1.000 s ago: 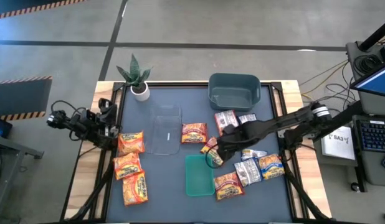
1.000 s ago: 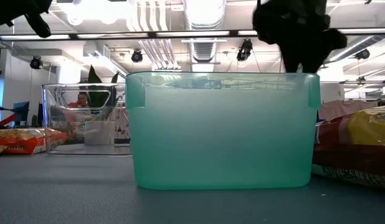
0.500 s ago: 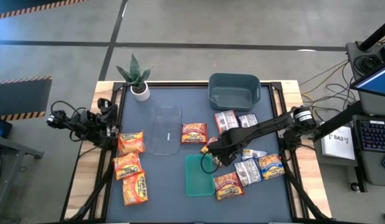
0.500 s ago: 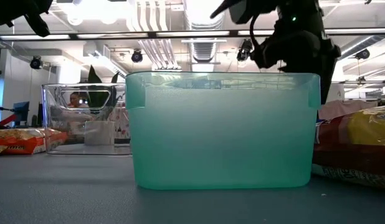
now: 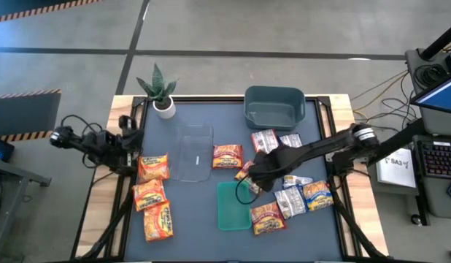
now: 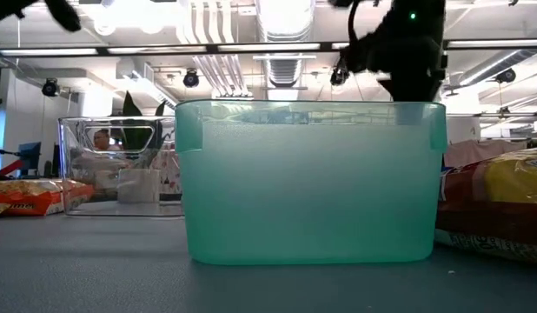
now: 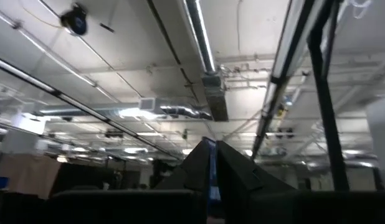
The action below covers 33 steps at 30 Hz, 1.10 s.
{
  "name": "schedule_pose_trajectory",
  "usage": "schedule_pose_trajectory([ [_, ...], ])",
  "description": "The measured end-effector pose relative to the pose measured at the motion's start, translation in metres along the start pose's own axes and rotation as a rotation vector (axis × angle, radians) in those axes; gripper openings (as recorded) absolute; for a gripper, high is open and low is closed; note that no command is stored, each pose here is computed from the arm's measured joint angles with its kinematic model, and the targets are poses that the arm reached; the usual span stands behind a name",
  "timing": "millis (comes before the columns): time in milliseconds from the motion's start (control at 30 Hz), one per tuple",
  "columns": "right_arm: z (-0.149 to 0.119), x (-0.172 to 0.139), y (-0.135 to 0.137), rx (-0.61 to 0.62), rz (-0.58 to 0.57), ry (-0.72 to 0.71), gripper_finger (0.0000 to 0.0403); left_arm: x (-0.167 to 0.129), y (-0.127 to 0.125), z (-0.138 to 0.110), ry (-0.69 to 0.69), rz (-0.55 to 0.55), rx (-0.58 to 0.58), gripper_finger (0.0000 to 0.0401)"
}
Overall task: Sort Maruchan noodles
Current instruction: Put the red noodle pack into the green bin
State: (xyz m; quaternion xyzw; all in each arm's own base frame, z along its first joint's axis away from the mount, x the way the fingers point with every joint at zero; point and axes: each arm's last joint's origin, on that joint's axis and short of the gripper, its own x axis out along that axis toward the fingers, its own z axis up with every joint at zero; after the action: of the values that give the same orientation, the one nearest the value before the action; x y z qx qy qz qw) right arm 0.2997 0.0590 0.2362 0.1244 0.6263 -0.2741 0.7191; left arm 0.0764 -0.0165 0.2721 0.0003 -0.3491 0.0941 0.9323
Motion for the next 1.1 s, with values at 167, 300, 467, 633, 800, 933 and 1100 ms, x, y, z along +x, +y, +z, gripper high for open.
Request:
schedule_pose_trajectory([
  [167,-0.015,-0.008,-0.019,0.029,0.193,-0.220,0.0210,0.038,-0.021,-0.006,0.131,-0.031,0.020,0.0009],
  [300,-0.034,-0.002,-0.036,0.085,0.325,-0.353,0.0210,0.071,-0.041,-0.022,0.280,0.010,0.083,0.0009],
  [467,-0.053,0.004,-0.059,0.128,0.324,-0.420,0.0210,0.109,-0.065,-0.049,0.543,0.081,0.230,0.0009],
  [633,-0.065,0.005,-0.071,0.293,0.366,-0.419,0.0210,0.133,-0.082,-0.079,0.791,0.070,0.297,0.0009],
  [800,-0.068,0.011,-0.071,0.372,0.419,-0.349,0.0210,0.147,-0.092,-0.100,0.941,0.069,0.346,0.0009],
  [933,-0.066,0.021,-0.065,0.375,0.513,-0.263,0.0224,0.155,-0.099,-0.110,0.982,0.031,0.402,0.0009],
  [1100,-0.061,0.032,-0.060,0.357,0.566,-0.225,0.0259,0.156,-0.102,-0.117,1.002,0.000,0.450,0.0009],
])
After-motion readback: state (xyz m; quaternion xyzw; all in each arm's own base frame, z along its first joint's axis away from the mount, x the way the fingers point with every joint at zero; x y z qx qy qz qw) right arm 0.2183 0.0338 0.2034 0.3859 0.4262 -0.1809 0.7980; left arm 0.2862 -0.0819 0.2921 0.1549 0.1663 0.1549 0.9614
